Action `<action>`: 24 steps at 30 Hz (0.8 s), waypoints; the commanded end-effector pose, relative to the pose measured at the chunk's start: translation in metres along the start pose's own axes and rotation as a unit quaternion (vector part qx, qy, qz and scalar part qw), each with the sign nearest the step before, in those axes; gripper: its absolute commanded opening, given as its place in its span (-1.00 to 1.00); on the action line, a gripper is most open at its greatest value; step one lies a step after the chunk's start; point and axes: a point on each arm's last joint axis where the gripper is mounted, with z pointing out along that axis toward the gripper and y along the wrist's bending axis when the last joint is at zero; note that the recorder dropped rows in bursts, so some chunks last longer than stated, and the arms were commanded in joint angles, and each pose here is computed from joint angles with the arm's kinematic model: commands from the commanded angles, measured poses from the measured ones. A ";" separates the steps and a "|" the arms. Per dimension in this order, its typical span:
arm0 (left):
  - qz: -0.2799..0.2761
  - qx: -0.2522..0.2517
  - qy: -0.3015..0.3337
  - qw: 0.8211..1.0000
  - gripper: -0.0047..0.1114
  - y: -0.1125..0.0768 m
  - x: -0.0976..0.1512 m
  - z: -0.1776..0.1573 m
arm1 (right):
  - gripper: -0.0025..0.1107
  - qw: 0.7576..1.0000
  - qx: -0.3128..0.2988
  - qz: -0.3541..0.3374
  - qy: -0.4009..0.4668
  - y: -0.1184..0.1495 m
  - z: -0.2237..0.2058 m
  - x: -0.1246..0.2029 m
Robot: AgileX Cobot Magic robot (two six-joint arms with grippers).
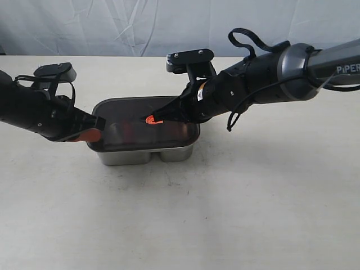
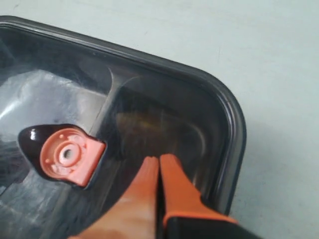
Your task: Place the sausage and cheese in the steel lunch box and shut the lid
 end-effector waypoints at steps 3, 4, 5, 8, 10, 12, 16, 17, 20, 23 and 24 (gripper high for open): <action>-0.017 -0.001 0.031 0.999 -0.91 0.007 0.008 0.018 | -0.96 0.998 0.013 0.001 0.061 -0.006 0.009 0.018; -0.018 0.001 0.026 0.999 -0.91 0.007 0.008 0.018 | -0.96 0.998 0.013 0.000 0.059 -0.005 0.008 0.016; -0.017 0.004 0.021 1.000 -0.91 0.005 0.006 0.016 | -0.96 0.998 0.012 0.000 0.056 -0.005 0.006 0.015; -0.007 0.015 -0.004 1.000 -0.91 0.000 0.001 0.009 | -0.96 0.999 0.011 -0.007 0.040 -0.004 -0.003 0.008; 0.002 0.022 -0.027 0.999 -0.91 -0.004 -0.004 0.001 | -0.96 1.000 0.008 -0.007 0.025 -0.003 -0.012 0.001; 0.013 0.026 -0.052 0.998 -0.91 -0.008 -0.008 -0.008 | -0.96 1.000 0.006 -0.007 0.012 -0.002 -0.023 -0.005; 0.023 0.006 -0.094 0.995 -0.91 -0.010 -0.017 -0.021 | -0.96 1.000 0.003 -0.008 -0.008 0.000 -0.040 -0.014; 0.025 -0.003 -0.101 0.995 -0.91 -0.008 -0.019 -0.022 | -0.96 1.000 0.004 -0.008 -0.007 0.000 -0.042 -0.014; 0.027 -0.029 -0.115 0.993 -0.91 -0.003 -0.022 -0.020 | -0.96 1.000 0.005 -0.005 0.007 0.000 -0.045 -0.013; 0.020 -0.032 -0.103 0.994 -0.91 0.001 -0.020 -0.012 | -0.96 1.000 0.007 0.000 0.026 -0.001 -0.042 -0.007; 0.019 -0.032 -0.099 0.994 -0.91 0.003 -0.019 -0.009 | -0.96 1.000 0.007 0.000 0.026 -0.001 -0.041 -0.005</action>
